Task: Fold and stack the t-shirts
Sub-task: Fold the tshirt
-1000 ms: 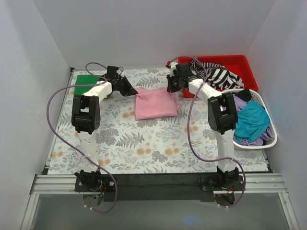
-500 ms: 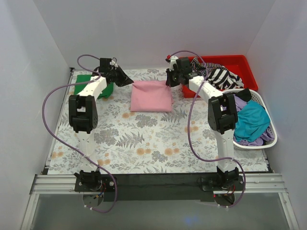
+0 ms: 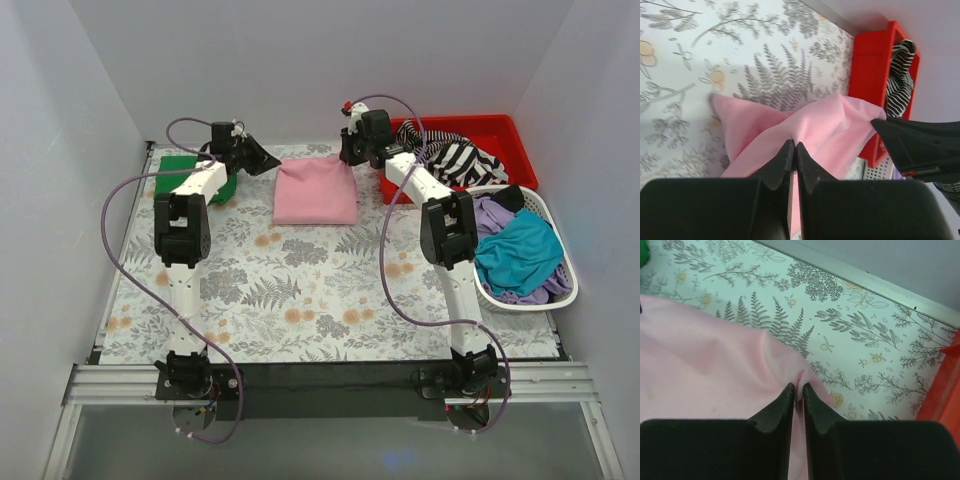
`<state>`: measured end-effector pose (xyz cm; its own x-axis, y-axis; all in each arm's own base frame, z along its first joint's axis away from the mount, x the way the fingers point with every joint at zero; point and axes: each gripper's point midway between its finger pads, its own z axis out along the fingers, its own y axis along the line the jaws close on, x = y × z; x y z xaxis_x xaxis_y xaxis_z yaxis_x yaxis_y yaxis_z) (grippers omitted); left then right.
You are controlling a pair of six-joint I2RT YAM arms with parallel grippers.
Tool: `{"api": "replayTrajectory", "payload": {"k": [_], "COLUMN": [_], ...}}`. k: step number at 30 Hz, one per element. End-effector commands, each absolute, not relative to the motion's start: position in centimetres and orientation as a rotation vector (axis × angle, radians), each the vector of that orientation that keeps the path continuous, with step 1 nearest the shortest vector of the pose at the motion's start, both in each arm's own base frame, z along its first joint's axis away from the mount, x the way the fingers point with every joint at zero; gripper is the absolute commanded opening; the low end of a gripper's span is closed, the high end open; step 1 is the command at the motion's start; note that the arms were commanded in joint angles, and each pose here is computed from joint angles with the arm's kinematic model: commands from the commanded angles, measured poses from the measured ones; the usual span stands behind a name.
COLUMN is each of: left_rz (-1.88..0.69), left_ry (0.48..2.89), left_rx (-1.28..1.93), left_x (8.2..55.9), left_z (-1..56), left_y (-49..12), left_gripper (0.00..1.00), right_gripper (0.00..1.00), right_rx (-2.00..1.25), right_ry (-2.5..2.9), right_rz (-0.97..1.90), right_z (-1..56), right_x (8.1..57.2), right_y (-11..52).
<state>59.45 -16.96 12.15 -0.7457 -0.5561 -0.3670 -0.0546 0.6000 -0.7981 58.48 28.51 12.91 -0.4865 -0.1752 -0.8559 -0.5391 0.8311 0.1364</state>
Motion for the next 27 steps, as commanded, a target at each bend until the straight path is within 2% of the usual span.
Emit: {"api": "replayTrajectory", "payload": {"k": [1,2,3,5,6,12,18,22,27], "left_rz": [-1.125,-1.138,-1.158,-1.184,-1.170,-1.039,-0.944,-1.005,-1.035], "left_ry": [2.219,2.225,2.228,2.225,2.226,2.133,2.096,2.147,2.252], "left_rx": [-0.531,-0.537,-0.563,-0.558,-0.562,-0.521,-0.495,-0.504,-0.515], "left_x": [60.7,60.9,61.1,61.3,61.5,62.6,62.2,60.3,56.6], "left_z": [9.6,7.8,7.1,6.2,5.5,8.7,13.3,12.9,9.6], "left_y": [-16.7,-16.8,-16.7,-16.9,-16.7,-14.6,-12.2,-13.0,-14.1], "left_gripper": [0.00,0.02,0.15,0.23,0.31,0.38,0.39,0.39,0.39], "right_gripper": [0.20,0.26,0.41,0.50,0.57,0.64,0.66,0.67,0.68], "right_rx": [-0.474,-0.468,-0.460,-0.434,-0.426,-0.396,-0.390,-0.410,-0.442], "right_ry": [2.086,2.105,2.113,2.099,2.118,2.063,2.013,2.068,2.138], "right_rz": [0.461,0.469,0.469,0.438,0.416,0.306,0.278,0.339,0.402], "right_z": [9.3,8.2,7.6,7.6,6.6,9.5,13.2,12.7,11.6], "right_x": [61.1,61.6,61.7,62.2,62.0,61.9,61.7,60.5,57.8], "right_y": [28.1,28.1,28.0,27.5,27.0,24.8,23.7,23.9,24.2]}}
